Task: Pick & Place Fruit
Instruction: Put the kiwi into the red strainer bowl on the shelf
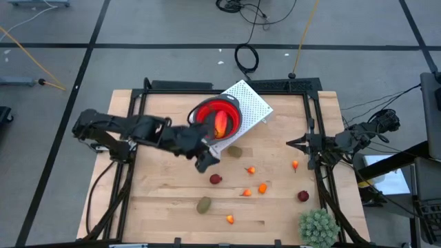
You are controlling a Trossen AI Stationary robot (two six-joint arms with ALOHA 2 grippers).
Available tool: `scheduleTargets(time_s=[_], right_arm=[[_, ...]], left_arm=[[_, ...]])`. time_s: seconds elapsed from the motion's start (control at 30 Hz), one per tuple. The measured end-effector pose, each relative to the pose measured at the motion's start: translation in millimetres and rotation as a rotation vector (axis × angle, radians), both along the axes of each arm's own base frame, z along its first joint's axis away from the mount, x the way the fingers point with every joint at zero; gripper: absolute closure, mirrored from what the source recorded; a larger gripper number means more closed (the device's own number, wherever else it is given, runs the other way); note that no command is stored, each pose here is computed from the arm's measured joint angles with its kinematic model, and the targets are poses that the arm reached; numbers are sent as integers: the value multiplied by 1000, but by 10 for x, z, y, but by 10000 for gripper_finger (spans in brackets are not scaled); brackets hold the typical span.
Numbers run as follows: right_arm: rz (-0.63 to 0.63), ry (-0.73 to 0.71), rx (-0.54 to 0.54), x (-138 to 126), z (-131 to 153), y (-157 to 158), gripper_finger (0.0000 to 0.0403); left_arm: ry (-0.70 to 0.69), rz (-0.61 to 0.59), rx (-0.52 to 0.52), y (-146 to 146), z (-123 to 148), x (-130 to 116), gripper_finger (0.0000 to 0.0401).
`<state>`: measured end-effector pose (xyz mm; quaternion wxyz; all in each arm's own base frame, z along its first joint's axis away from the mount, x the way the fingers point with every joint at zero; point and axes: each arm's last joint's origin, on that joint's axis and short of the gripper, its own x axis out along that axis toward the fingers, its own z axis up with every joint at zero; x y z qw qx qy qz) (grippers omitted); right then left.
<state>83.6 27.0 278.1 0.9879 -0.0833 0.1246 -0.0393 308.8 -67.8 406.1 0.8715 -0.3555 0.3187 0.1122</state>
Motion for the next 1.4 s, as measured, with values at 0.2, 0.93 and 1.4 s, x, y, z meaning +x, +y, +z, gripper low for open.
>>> scheduleTargets(time_s=[0.2,0.93,1.4], right_arm=[[0,2,-1,0,-2,0,399],[7,8,-32,-1,-5,0,399],[8,8,-32,-1,-5,0,399]], left_arm=[[0,10,-34,-304,-24,-57,44],[264,23,-128,-993,-867,375,11],[616,-59,-119,-1174,-1581,510,2]])
